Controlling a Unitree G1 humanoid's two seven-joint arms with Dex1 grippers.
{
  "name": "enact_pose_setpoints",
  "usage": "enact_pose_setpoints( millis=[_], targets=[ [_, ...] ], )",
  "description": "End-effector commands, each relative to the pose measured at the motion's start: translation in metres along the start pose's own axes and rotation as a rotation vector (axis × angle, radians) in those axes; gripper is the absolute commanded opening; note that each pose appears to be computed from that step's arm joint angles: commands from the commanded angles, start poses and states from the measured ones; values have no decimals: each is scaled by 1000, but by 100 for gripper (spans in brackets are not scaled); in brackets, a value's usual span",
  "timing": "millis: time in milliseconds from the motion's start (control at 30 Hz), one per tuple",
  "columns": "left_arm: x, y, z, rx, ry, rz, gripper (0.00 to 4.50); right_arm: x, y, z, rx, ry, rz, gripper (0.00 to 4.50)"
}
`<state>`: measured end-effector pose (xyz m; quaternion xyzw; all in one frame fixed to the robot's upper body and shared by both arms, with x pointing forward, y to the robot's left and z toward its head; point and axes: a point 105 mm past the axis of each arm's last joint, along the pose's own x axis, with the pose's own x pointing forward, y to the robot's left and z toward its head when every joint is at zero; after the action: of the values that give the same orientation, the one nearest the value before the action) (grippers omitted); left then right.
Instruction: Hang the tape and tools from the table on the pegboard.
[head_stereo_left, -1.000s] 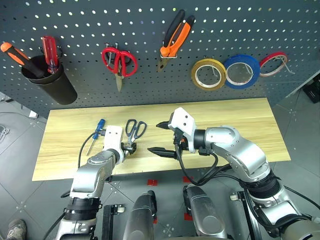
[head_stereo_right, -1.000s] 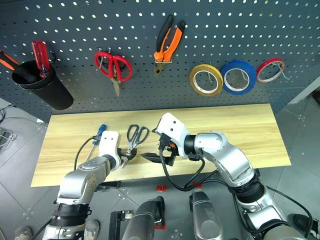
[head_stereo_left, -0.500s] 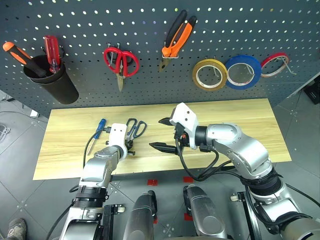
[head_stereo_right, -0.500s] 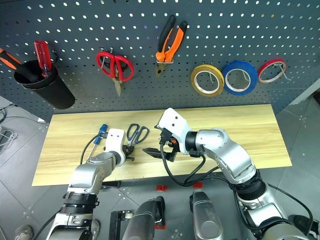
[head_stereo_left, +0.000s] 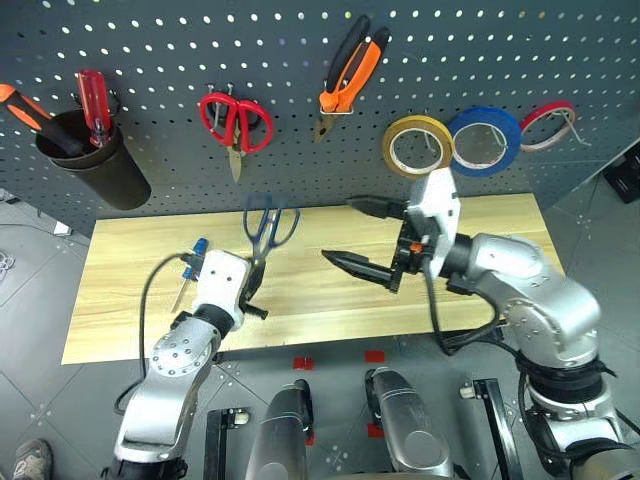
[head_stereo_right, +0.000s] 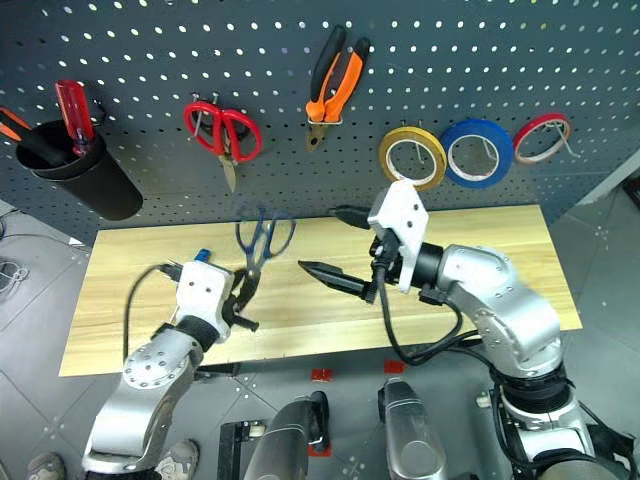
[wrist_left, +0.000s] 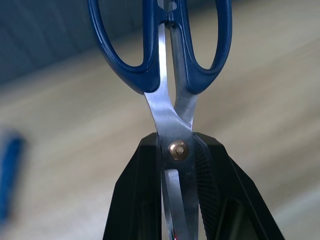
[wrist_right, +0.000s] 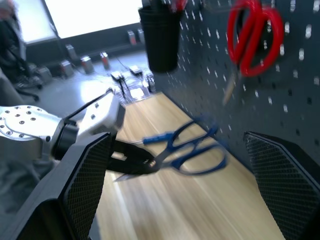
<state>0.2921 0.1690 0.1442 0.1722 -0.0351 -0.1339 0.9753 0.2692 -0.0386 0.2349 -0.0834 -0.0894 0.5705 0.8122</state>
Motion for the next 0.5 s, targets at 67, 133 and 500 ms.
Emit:
enact_pose_setpoints(
  millis=[67, 133, 500],
  targets=[
    [-6, 15, 46, 140, -186, 91, 59, -5, 1, 18, -42, -45, 12, 450],
    [-3, 20, 57, 164, -232, 111, 59, -3, -3, 20, -54, -47, 3, 450],
    [-9, 23, 83, 282, -347, 196, 59, -1, -8, 19, -85, -51, -13, 450]
  ],
)
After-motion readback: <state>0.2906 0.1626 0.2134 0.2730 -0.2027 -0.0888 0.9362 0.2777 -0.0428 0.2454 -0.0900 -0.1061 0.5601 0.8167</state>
